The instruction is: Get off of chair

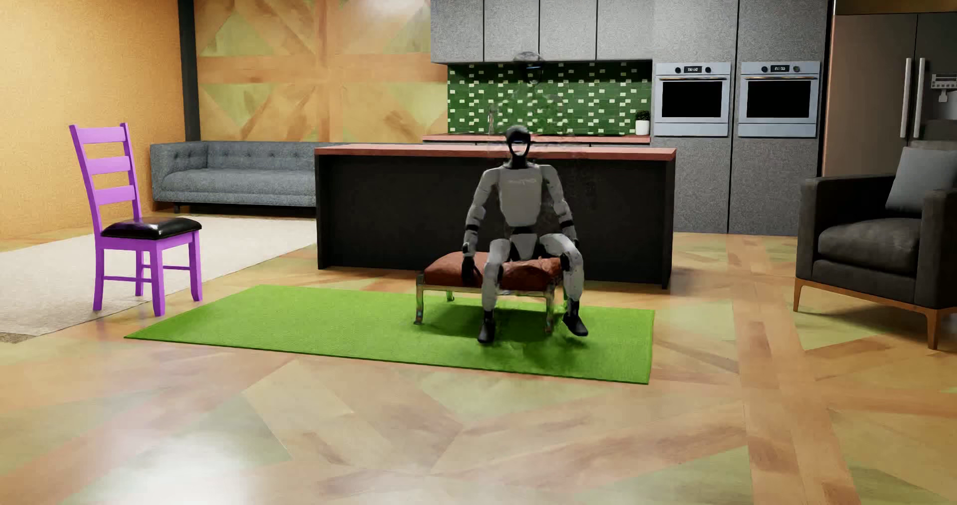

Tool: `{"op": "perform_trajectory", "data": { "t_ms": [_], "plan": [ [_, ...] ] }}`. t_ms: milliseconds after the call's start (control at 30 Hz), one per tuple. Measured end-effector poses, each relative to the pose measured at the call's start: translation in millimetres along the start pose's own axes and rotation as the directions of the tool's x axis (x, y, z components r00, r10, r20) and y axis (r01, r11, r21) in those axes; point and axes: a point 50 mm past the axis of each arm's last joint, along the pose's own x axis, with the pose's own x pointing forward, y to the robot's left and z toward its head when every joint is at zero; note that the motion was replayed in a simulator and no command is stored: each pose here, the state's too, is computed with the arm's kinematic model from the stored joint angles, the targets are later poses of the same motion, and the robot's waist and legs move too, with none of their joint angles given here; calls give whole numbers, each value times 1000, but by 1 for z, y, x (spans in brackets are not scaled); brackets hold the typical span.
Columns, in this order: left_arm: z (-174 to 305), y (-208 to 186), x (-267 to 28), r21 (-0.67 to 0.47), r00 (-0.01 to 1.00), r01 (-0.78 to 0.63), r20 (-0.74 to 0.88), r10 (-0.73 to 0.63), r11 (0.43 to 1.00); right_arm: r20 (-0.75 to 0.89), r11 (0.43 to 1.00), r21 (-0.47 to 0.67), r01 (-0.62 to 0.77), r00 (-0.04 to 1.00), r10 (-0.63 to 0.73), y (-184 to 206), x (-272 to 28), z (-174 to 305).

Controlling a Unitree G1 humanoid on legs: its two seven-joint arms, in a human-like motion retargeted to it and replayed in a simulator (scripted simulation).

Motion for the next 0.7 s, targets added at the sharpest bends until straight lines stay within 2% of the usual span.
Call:
{"op": "perform_trajectory", "data": {
  "t_ms": [33,67,167,233,300,367,400,467,567,633,700],
  "plan": [
    [-5,-19,1,64,995,98,-12,-97,993,-30,995,-59,-83,996,82,14,-2,-14],
    [-14,-33,0,31,991,129,-25,-128,991,-53,988,-55,-146,988,143,27,-5,-27],
    [-32,-51,-6,-199,994,103,0,-105,975,-102,976,134,-174,977,188,65,-15,-56],
    [-29,-52,-5,-224,999,53,5,-53,973,-109,968,200,-150,979,174,83,-17,-59],
    [-28,-50,-4,-187,998,60,2,-60,981,-54,965,174,-194,977,206,90,-16,-48],
    [-27,-40,-5,-170,999,36,3,-36,985,-14,967,123,-222,974,226,82,-13,-39],
    [-27,-31,-5,-162,1000,1,4,-1,987,-15,980,90,-179,983,181,74,-12,-36],
    [-24,-16,-7,-189,999,-34,20,38,981,12,975,20,-221,975,221,64,-11,-30],
    [-3,16,-13,-244,984,-87,132,122,966,70,933,-110,-344,933,352,49,-15,-20],
    [31,53,-25,-301,923,-197,263,280,933,122,952,-177,-249,955,272,15,-19,-7],
    [73,94,-53,-356,774,-348,413,480,867,242,988,-151,16,970,21,-29,-27,19]
  ]
}}
